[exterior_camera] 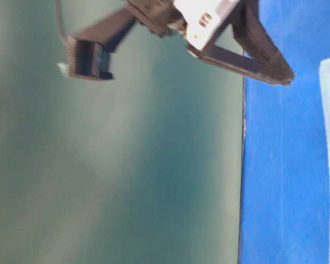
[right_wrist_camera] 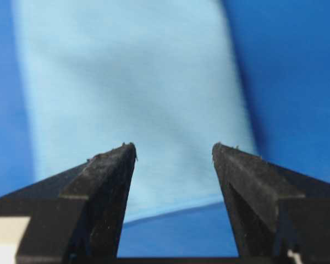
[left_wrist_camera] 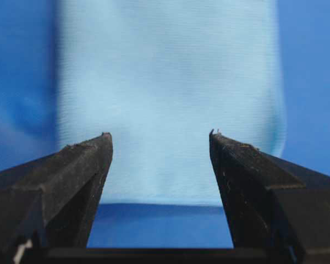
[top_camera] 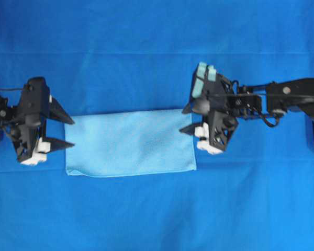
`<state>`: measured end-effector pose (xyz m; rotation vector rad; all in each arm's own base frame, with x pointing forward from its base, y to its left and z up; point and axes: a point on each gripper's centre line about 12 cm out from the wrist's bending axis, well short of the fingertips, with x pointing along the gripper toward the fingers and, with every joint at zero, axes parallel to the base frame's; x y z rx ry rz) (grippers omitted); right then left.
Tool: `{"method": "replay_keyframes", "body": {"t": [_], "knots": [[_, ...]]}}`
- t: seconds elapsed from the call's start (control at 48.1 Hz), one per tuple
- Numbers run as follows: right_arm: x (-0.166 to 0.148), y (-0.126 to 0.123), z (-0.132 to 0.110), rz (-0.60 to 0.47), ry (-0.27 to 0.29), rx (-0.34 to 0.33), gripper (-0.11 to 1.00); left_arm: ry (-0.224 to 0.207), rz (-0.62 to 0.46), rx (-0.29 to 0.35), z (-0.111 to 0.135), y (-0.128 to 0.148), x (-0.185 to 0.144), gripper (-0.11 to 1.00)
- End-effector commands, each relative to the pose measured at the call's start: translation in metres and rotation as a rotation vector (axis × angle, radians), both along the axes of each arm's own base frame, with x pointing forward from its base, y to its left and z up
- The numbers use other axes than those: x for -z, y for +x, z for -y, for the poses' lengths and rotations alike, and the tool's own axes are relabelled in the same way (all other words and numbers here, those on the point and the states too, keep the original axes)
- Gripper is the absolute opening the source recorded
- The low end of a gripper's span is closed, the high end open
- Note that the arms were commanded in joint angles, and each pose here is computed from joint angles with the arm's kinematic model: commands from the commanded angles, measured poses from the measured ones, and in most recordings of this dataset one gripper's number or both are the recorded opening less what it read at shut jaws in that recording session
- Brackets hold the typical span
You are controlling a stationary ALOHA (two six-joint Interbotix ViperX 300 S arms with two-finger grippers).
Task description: Fold the light blue towel.
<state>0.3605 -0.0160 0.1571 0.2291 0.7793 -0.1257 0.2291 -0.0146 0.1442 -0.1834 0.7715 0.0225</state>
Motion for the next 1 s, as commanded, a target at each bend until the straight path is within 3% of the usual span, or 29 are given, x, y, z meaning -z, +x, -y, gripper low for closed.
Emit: {"method": "replay_keyframes", "body": {"t": [0.0,0.312,0.499,0.727,0.831,0.977], "knots": [[0.003,0.004,0.013,0.001,-0.004,0.031,0.61,0.016,-0.012,-0.028,-0.01,0.002,0.004,0.67],[0.034,0.007,0.036,-0.054,-0.001,0.092,0.61,0.067,-0.07,-0.057,-0.029,0.01,0.039,0.67],[0.048,0.006,0.037,-0.092,0.004,0.098,0.61,0.065,-0.143,-0.076,-0.034,0.009,0.061,0.65],[0.056,0.005,0.037,-0.115,0.009,0.101,0.59,0.063,-0.151,-0.084,-0.036,0.007,0.062,0.58],[0.057,0.005,0.037,-0.121,0.01,0.099,0.5,0.062,-0.165,-0.083,-0.036,0.006,0.063,0.45],[0.057,0.004,0.033,-0.135,0.007,0.085,0.09,0.058,-0.205,-0.082,-0.035,0.005,0.064,0.21]]}}
